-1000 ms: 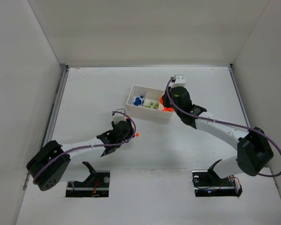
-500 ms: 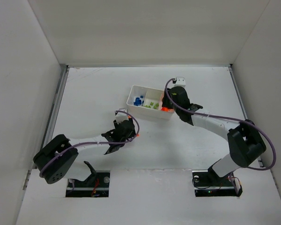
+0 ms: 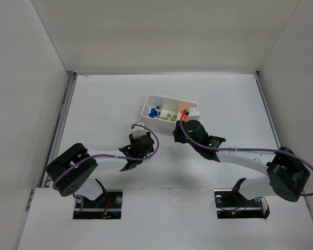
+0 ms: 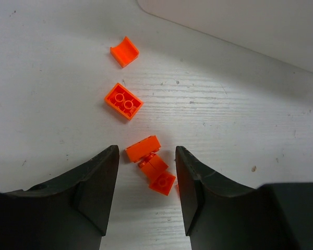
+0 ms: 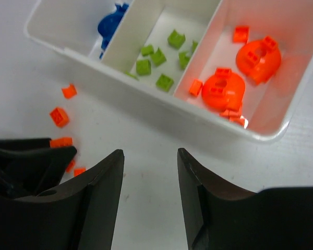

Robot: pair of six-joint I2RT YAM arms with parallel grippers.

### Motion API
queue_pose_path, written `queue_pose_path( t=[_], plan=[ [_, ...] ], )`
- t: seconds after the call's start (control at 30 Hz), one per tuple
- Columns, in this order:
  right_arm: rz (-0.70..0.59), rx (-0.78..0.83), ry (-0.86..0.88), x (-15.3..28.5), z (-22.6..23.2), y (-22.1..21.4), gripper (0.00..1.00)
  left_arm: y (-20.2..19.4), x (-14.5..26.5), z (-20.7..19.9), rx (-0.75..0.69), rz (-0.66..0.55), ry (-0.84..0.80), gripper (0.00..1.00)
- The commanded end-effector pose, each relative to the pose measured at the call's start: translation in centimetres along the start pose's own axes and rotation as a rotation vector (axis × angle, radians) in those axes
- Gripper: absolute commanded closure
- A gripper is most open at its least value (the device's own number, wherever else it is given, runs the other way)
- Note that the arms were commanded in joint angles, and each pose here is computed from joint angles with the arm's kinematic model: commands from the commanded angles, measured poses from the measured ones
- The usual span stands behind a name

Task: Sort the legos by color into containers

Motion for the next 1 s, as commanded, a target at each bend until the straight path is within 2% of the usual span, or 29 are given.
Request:
queue_pose_path(
  t=[0.0,0.17,0.57,0.97],
  plan=[
    [-0.033,-0.072,0.020,0.9,0.7,-0.5,0.49,2.4,-0.4,-1.3,0.060,-0.084,-0.005,0.55],
    [0.013,-0.119,0.014,1.1,-0.2,-3.6,0.49,1.9,-0.7,-1.3,0.061,-0.076,0.010,0.60],
    [0.077,-0.141,0.023,1.0,0.1,-7.4,0.50,2.4,-0.5,-0.9,0.054,-0.109,0.042,0.74],
    [0.093,-0.123,0.104,0.6,3.2,-8.3,0.50,6.9,2.6,-1.1,0.125,-0.208,-0.025,0.76]
  ],
)
Point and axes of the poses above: each gripper's point midway between its finger pads, its own x axis back along the fingers, its own z axis along the line the jaws close on, y = z × x, the point moved 1 cm from there along x, back along the fingers, and after that the axes turned 5 degrees about -x, right-handed, at the moved point
